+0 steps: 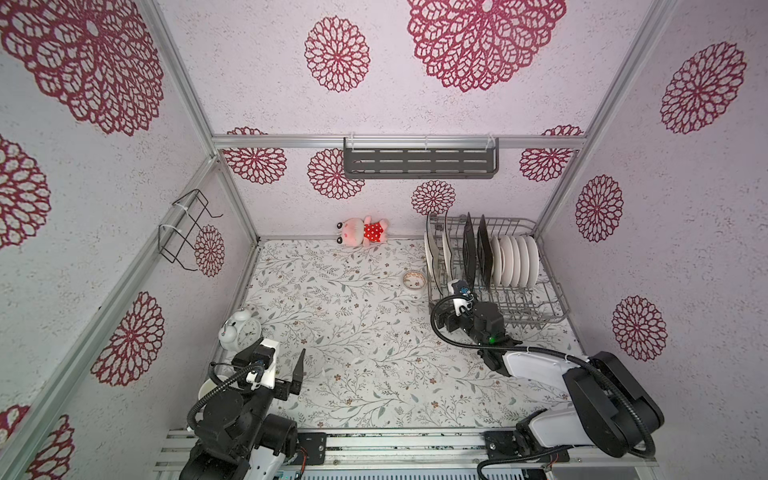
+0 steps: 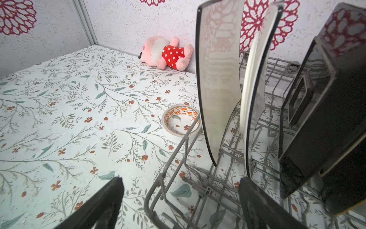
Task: Unload the plates from the dish rack
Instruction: 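Raise the left arm slightly while moving the right gripper toward the dish rack, then lower the right gripper onto the nearest square white plate's edge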
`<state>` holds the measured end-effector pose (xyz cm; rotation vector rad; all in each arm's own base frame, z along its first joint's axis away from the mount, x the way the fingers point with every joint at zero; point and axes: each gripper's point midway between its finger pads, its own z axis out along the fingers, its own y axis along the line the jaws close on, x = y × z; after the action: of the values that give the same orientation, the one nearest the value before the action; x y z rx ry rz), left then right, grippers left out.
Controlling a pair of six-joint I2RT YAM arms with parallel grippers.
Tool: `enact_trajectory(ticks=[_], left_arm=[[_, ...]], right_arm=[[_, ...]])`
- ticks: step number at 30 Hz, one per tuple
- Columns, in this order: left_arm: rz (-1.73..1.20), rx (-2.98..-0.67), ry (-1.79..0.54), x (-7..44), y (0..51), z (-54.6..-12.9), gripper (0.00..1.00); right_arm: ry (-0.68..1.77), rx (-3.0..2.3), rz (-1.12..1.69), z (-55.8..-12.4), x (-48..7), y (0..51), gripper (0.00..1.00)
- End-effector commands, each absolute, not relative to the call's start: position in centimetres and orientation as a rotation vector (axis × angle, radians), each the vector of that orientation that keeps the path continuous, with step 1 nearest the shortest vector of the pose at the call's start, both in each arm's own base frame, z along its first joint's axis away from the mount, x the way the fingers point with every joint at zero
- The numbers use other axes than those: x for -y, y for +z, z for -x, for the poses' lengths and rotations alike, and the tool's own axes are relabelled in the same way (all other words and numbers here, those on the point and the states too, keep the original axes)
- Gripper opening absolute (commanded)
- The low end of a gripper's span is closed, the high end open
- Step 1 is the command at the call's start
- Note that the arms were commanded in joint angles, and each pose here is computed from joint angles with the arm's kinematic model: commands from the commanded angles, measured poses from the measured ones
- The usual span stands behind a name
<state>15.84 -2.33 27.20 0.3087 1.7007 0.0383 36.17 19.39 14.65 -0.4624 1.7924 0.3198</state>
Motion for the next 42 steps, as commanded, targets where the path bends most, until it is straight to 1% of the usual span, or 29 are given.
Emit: enact_trajectory(ticks=[1,13,21,31,39,42], left_arm=[[-0.265,-1.667,0.044,1.9,27.9,-16.0,0.97],[-0.261,-1.673,0.053,1.8,27.6,-16.3,0.98],[-0.25,-1.68,0.071,1.6,27.4,-16.6,0.98],[-0.247,-1.698,0.083,1.5,27.1,-16.9,0.97],[-0.245,-1.703,0.089,1.5,27.0,-17.1,0.97],[-0.246,-1.71,0.09,1.5,26.9,-17.2,0.97]], right_arm=[[0.289,-1.639,0.416,-38.2,-19.9,18.3,0.94],[0.262,-1.578,0.347,-42.5,-21.2,17.2,0.95],[0.194,-1.537,0.304,-44.6,-21.0,17.1,0.93],[0.149,-1.501,0.291,-46.1,-21.1,17.0,0.86],[0.141,-1.469,0.272,-46.4,-21.0,17.0,0.74],[0.134,-1.465,0.275,-46.5,-21.1,16.9,0.73]])
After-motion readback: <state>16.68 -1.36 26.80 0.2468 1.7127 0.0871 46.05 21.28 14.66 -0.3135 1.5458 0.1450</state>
